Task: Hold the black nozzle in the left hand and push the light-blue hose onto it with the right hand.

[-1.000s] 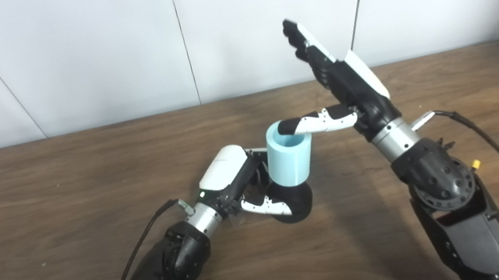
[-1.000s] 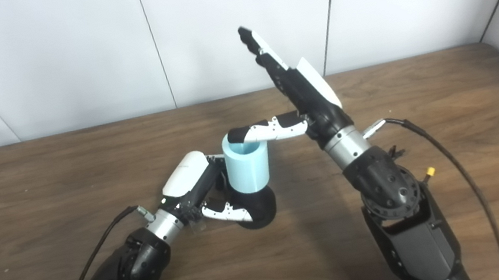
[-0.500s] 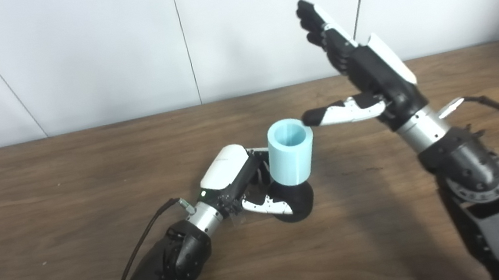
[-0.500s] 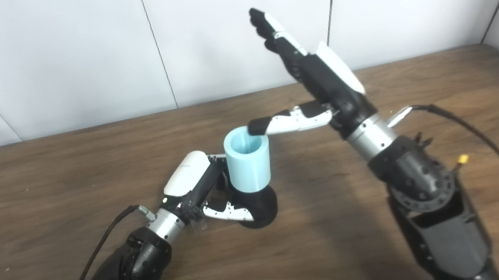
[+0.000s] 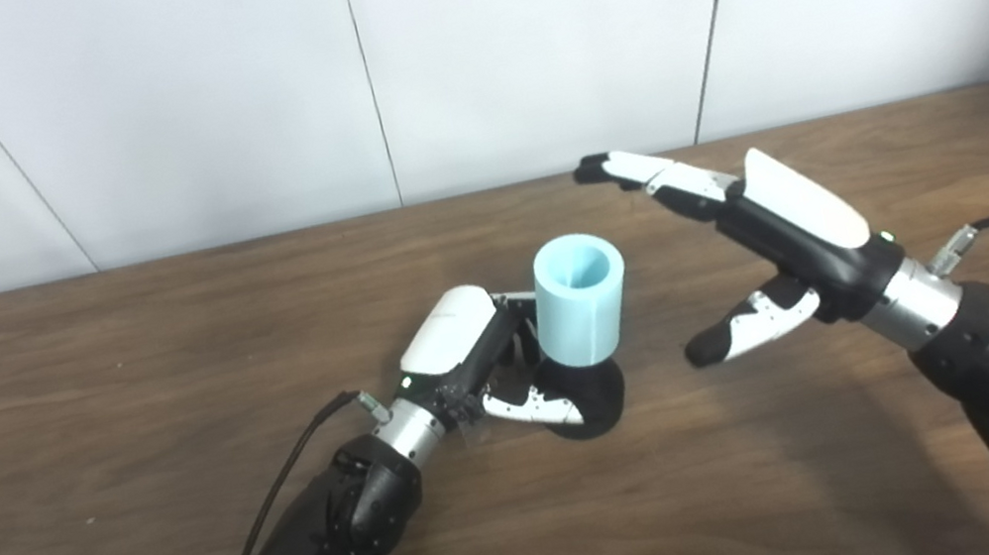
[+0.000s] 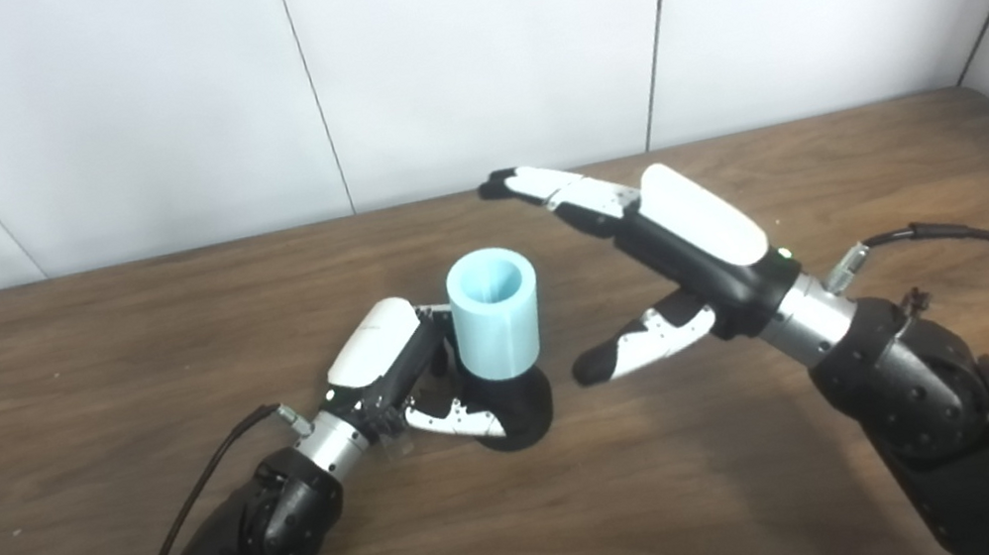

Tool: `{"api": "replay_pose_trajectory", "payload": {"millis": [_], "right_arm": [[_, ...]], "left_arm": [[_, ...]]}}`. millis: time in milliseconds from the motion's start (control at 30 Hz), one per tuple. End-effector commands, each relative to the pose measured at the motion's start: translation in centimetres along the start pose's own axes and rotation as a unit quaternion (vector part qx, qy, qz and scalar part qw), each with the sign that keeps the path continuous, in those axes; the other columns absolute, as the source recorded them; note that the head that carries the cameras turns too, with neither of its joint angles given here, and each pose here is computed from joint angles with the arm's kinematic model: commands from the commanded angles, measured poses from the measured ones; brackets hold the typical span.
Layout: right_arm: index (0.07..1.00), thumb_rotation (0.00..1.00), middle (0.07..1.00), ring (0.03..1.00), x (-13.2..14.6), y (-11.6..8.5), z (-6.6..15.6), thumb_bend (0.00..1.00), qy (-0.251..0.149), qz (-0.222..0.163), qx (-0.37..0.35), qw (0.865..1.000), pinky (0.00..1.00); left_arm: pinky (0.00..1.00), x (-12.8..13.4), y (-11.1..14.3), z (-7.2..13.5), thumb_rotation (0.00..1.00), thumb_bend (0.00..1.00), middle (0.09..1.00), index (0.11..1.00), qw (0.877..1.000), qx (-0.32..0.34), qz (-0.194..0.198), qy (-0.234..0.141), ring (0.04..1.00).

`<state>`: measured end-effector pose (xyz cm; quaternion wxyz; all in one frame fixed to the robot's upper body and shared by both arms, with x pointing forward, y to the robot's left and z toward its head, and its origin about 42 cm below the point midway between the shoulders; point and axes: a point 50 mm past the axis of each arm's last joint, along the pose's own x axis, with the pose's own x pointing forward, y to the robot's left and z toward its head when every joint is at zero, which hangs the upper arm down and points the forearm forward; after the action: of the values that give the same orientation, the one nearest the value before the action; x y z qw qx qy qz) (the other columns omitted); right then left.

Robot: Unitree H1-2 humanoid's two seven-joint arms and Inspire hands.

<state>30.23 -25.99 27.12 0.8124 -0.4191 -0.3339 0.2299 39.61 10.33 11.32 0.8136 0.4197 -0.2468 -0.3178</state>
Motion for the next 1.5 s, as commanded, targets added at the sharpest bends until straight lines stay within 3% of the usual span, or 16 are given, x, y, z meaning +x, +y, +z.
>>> {"api": "replay_pose_trajectory", "payload": {"millis": [0,300,433,767,1267,1467], "right_arm": [[0.905,0.92,0.931,0.906,0.3,-1.2,0.7,0.72,-0.012,0.002,-0.027,1.0,0.83],[0.945,0.91,0.961,0.935,1.0,-0.4,1.5,0.7,-0.017,0.067,-0.059,0.996,0.84],[0.968,0.96,0.983,0.974,1.4,0.0,1.9,0.72,-0.021,0.097,-0.08,0.992,0.88],[0.969,0.95,0.997,0.998,0.8,1.2,1.9,0.78,-0.03,0.163,-0.128,0.978,0.93],[0.874,0.86,0.936,0.973,0.0,3.0,1.6,0.82,-0.056,0.233,-0.205,0.949,0.94],[0.859,0.82,0.927,0.967,-0.2,3.7,1.7,0.81,-0.049,0.249,-0.201,0.946,0.96]], "left_arm": [[0.33,-5.0,-5.9,-2.3,0.0,0.5,0.476,0.506,0.991,-0.006,-0.104,0.083,0.387],[0.33,-5.1,-6.0,-2.3,0.0,0.5,0.471,0.508,0.991,-0.008,-0.105,0.083,0.384],[0.33,-5.1,-6.0,-2.3,0.0,0.5,0.47,0.509,0.991,-0.006,-0.105,0.079,0.379],[0.34,-5.3,-5.9,-2.3,0.0,0.5,0.478,0.507,0.991,-0.004,-0.107,0.082,0.386],[0.33,-5.4,-5.5,-2.5,0.0,0.5,0.47,0.51,0.99,-0.008,-0.108,0.085,0.382],[0.33,-5.4,-5.4,-2.5,0.0,0.5,0.47,0.512,0.991,-0.007,-0.105,0.085,0.377]]}}
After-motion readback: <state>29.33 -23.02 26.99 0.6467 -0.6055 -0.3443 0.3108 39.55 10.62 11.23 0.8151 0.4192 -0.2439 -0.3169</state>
